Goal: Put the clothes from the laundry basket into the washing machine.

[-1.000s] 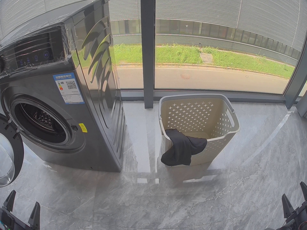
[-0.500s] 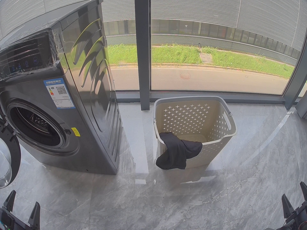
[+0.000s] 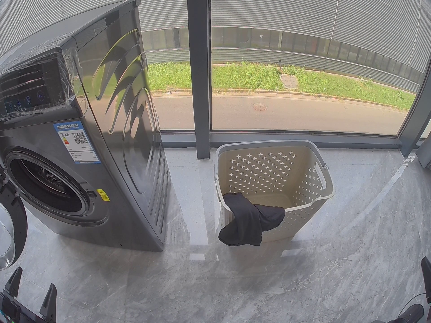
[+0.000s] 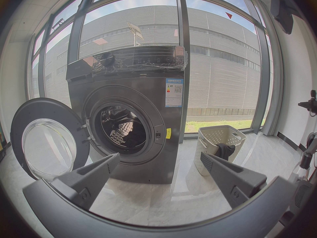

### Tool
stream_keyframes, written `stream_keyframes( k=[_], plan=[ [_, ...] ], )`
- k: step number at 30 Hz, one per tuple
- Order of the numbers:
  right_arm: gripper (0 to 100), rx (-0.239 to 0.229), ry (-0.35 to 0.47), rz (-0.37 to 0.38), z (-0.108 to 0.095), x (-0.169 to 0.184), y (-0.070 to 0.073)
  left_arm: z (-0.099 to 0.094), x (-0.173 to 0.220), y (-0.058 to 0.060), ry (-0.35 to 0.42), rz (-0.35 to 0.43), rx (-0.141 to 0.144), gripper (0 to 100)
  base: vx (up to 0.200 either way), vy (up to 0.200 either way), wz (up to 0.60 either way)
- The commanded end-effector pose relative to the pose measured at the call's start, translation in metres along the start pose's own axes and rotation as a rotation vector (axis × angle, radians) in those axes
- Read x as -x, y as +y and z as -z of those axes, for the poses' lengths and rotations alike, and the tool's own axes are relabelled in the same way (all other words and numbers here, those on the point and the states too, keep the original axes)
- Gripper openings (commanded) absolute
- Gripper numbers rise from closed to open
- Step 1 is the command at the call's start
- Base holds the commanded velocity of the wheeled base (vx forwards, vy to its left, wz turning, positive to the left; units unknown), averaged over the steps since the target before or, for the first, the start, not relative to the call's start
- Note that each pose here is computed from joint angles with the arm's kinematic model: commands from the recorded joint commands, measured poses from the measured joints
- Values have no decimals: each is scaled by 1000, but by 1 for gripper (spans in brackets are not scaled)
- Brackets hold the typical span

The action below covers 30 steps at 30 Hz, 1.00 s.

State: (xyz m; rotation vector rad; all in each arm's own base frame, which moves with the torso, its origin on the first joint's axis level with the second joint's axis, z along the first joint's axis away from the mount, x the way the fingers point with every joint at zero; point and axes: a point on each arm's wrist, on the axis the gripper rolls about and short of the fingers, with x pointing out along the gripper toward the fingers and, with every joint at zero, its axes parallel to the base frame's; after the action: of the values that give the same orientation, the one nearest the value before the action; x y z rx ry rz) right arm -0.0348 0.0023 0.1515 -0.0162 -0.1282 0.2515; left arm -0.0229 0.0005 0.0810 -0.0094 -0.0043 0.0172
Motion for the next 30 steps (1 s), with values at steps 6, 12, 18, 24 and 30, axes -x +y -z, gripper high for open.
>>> stream_keyframes(
  k=[6, 12, 18, 24, 30],
  plan=[
    [100, -74, 429, -352, 15, -93, -3, 5, 0, 0, 0, 0, 3, 100, 0, 0, 0],
    [100, -127, 543, -393, 27, -130, 2, 5, 0, 0, 0, 0, 0, 100, 0, 0, 0],
    [100, -211, 623, -429, 39, -160, 14, 5, 0, 0, 0, 2, -11, 100, 0, 0, 0],
    [100, -257, 740, -415, 56, -181, 22, 5, 0, 0, 0, 2, -12, 100, 0, 0, 0],
    [100, -258, 786, -373, 77, -209, 28, 5, 0, 0, 0, 3, -17, 100, 0, 0, 0]
  ],
)
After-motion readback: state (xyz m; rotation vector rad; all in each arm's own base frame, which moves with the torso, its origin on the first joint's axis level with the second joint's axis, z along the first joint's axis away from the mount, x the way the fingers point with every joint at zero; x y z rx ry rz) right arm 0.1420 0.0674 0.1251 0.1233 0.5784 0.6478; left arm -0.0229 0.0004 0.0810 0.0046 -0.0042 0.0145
